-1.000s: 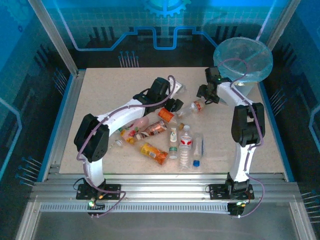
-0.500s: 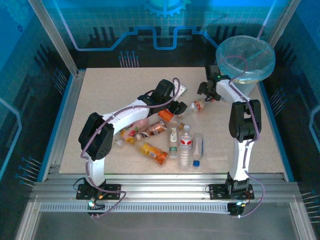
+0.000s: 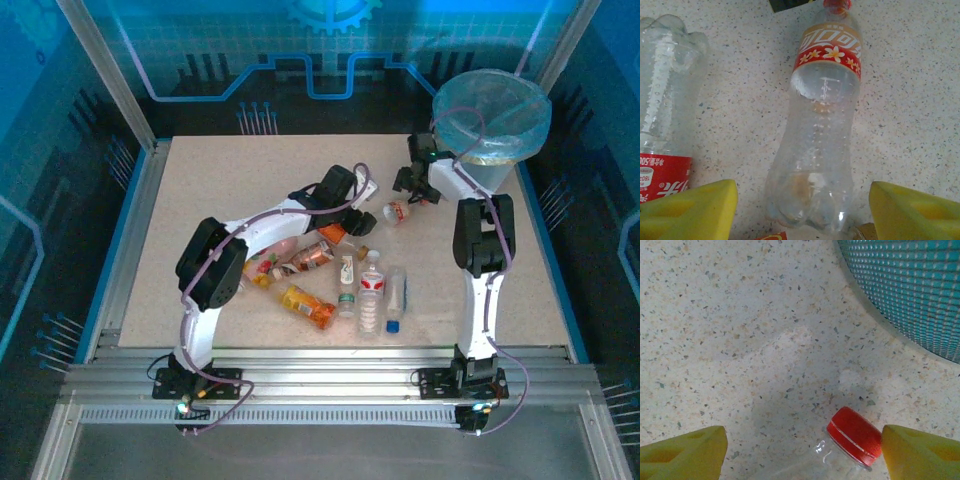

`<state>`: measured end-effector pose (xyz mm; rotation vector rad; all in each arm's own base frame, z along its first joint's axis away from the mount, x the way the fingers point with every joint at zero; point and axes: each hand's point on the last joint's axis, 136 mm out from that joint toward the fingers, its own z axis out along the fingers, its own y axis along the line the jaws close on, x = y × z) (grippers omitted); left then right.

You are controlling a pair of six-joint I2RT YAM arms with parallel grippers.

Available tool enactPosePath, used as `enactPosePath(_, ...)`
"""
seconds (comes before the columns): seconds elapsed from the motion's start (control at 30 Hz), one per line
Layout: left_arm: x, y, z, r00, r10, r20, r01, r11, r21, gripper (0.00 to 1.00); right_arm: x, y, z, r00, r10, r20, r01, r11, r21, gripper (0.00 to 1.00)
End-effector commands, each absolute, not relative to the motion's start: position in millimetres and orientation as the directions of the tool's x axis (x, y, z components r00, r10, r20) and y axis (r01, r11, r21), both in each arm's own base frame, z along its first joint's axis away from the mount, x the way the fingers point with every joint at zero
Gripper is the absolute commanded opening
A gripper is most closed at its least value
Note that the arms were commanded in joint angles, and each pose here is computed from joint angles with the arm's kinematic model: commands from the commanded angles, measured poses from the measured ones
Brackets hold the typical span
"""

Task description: Put the plastic bottles in the bin

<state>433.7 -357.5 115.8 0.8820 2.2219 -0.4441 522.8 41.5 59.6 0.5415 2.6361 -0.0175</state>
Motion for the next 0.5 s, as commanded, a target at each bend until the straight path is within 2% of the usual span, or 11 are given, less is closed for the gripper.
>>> enactPosePath(0.0,432,-369,117,-0.507,0.481,-0.715,0.731,0.679,-0.062,0.71,517,38,47,-0.834,0.405,-0.376,0.411,0.909,0.067,0.83)
enactPosePath(0.27,430,-375,117,-0.516,0.472,-0.715,0.736,0.671,-0.089,0.70,508,45,53,-0.845,0.386,-0.371,0.398,0.916,0.048,0.90)
enactPosePath(0.37,427,-379,114,-0.525,0.467,-0.712,0.741,0.662,-0.112,0.70,505,46,49,-0.848,0.390,-0.360,0.403,0.914,0.040,1.00)
enactPosePath(0.47,423,-383,106,-0.543,0.466,-0.699,0.746,0.649,-0.146,0.70,504,49,45,-0.850,0.393,-0.352,0.405,0.913,0.043,0.99)
